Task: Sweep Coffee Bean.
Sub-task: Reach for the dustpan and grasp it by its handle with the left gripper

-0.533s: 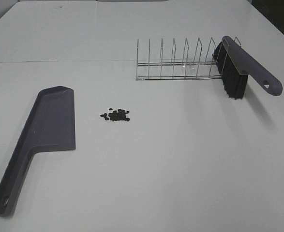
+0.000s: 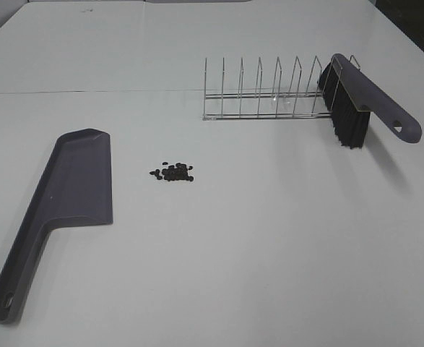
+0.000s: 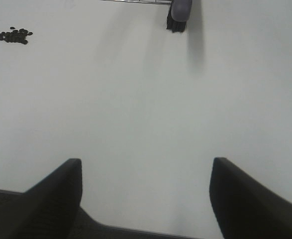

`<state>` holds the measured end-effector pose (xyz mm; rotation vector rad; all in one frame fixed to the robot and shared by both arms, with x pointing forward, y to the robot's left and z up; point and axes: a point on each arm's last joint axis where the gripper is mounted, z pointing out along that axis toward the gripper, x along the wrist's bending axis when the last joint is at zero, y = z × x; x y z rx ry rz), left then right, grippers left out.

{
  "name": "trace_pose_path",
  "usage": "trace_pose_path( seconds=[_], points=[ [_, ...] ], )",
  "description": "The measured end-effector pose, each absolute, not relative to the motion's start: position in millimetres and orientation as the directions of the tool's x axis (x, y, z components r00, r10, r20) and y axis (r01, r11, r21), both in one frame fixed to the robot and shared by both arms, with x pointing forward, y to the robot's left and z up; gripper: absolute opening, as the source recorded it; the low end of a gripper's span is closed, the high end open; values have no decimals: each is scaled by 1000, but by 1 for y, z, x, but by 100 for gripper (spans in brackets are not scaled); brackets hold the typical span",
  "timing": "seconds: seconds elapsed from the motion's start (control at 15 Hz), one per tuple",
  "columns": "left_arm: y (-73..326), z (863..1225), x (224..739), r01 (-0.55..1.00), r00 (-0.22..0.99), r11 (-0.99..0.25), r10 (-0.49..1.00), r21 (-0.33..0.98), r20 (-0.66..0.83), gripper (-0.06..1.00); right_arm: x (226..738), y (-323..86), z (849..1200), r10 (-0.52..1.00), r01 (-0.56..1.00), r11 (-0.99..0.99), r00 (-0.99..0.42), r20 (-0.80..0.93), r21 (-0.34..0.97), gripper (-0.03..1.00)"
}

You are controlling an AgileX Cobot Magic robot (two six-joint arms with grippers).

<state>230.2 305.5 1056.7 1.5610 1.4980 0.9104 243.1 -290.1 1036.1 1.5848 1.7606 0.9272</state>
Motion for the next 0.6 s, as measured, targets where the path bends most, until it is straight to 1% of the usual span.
trace_pose_path(
  seconds=[0.6],
  points=[
    [305, 1057, 230, 445, 51, -8, 999, 895, -17, 82, 243, -290, 1036, 993, 582, 48, -118, 25, 811, 69]
  ],
)
